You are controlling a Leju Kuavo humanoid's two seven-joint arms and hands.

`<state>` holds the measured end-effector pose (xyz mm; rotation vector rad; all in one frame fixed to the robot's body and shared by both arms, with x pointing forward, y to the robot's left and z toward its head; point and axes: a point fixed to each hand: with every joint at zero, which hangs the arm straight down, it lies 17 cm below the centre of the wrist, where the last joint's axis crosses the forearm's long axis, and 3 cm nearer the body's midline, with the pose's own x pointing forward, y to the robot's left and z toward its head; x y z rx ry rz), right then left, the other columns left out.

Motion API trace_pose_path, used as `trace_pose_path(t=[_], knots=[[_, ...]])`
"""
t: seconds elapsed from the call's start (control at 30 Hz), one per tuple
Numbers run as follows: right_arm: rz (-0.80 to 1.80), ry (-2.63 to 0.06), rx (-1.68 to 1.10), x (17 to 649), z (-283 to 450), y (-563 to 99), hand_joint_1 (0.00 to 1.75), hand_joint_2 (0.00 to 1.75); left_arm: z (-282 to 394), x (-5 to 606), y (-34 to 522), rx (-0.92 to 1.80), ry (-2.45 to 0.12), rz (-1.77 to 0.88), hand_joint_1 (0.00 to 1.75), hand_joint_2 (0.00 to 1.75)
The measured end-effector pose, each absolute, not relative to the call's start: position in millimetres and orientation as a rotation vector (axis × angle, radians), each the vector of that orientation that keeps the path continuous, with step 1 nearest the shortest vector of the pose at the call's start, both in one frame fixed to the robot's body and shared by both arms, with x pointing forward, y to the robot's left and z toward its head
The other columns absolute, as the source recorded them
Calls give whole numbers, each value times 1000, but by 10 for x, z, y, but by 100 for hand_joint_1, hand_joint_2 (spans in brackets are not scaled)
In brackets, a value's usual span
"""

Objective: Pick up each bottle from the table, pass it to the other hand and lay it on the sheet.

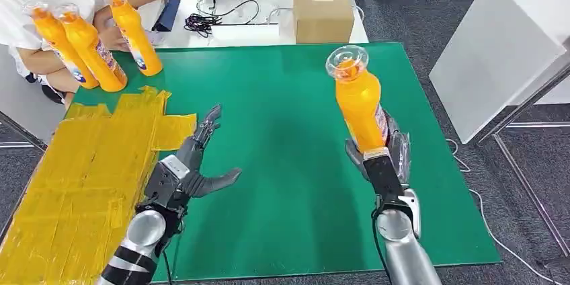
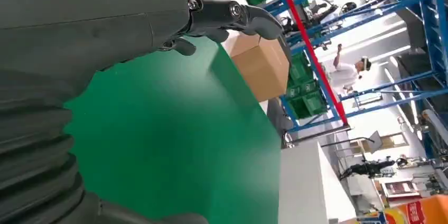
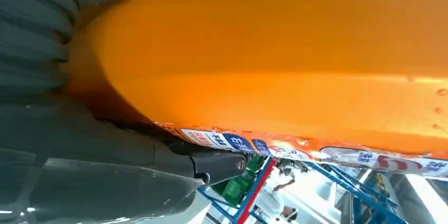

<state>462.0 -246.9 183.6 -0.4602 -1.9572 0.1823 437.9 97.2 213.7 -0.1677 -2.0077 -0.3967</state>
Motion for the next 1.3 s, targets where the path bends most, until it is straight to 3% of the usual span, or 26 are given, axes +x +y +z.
trace_pose_path(t=[0.23, 0.5, 0.87, 1.3], knots=[[160, -1961, -329, 4661, 1826, -2238, 171, 175, 2148, 4395, 929, -189, -2004, -399, 0, 175], [160, -1985, -34, 4684, 1915, -1251, 173, 175, 2250, 4418, 730, -279, -2007, -406, 0, 175], [373, -1939, 217, 4311, 1665, -33, 173, 175, 2346, 4477, 707, -360, -2001, -341, 0, 175], [588, -1947, 209, 4171, 1528, 470, 173, 175, 2184, 4514, 785, -422, -1938, -271, 0, 175]])
